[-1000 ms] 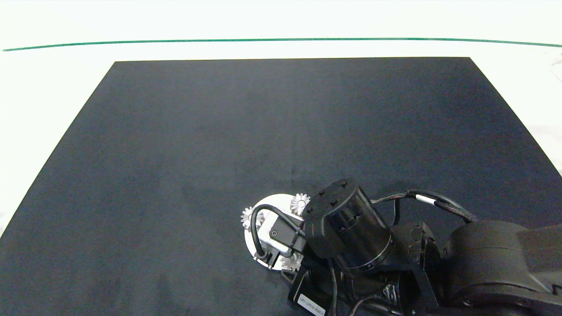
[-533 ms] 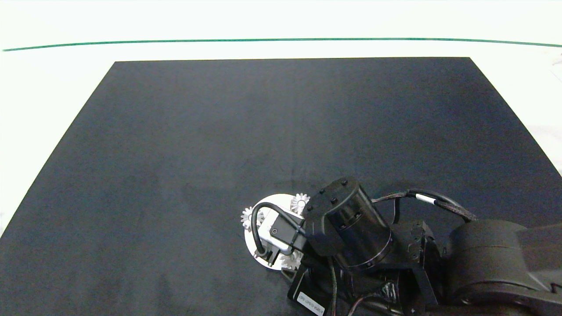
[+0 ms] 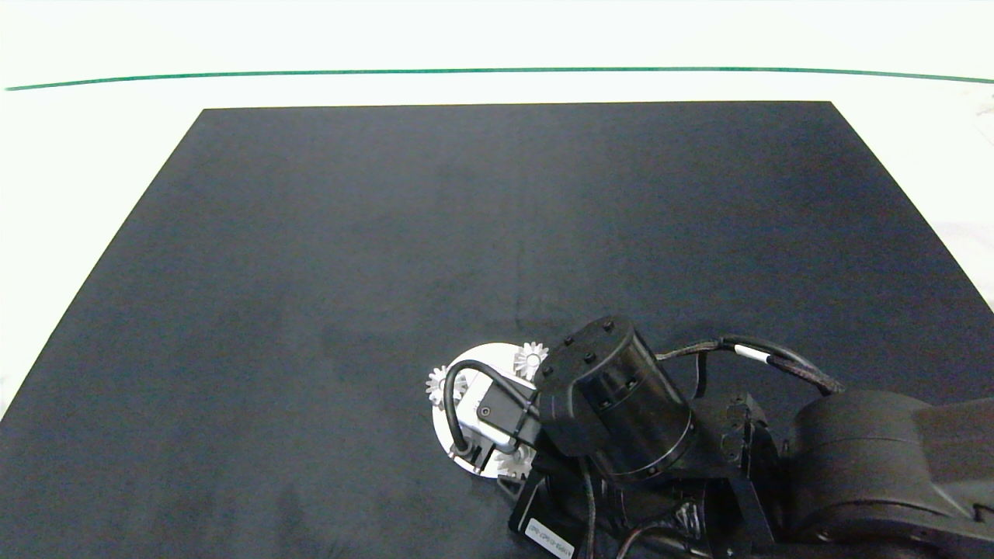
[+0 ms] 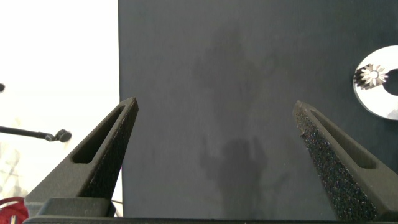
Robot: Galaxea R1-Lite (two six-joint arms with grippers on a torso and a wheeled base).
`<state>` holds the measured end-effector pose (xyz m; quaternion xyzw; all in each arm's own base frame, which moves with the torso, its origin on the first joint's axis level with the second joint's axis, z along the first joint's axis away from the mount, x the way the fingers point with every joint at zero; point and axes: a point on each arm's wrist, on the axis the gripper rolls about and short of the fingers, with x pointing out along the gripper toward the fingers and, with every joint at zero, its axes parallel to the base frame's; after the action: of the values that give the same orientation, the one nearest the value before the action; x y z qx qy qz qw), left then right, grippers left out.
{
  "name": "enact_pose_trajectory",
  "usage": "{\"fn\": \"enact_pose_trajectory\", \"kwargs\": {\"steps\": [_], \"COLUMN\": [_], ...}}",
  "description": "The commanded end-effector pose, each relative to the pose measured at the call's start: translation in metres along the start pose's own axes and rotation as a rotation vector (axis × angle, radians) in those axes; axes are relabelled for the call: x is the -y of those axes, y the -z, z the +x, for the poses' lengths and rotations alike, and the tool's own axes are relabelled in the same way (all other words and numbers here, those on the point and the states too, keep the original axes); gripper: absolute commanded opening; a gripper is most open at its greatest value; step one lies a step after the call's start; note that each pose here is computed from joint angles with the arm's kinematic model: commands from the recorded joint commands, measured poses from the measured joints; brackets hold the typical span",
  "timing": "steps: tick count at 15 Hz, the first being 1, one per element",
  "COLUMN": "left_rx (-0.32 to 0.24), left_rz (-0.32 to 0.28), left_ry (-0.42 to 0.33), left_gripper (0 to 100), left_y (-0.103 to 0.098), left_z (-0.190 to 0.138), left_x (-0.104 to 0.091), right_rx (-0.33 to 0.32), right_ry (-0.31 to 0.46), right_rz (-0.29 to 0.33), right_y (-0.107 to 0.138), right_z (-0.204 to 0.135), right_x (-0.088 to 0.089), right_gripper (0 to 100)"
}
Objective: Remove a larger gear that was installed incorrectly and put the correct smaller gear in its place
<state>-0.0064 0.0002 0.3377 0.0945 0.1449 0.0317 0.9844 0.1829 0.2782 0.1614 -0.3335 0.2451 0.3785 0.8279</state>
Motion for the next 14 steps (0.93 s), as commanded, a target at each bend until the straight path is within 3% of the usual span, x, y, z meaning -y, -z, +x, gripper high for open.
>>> {"fn": "enact_pose_trajectory", "kwargs": {"steps": [1, 14], "left_rx": [-0.005, -0.005], "left_rz": [0.001, 0.001], "left_ry": [0.000, 0.000], "left_gripper": [100, 100], "left_y": [0.0004, 0.0004], "left_z": [0.0002, 0.0002], "left_x": [0.0001, 0.0001], "right_rx": [-0.005, -0.010], "right_ry": [0.000, -0.003], "right_rz": [-0.003, -0.005], "right_y": [0.0005, 0.0010], "right_z": [0.0009, 0.0013], "right_x": [-0.0003, -0.0011], "right_gripper": [28, 28]}}
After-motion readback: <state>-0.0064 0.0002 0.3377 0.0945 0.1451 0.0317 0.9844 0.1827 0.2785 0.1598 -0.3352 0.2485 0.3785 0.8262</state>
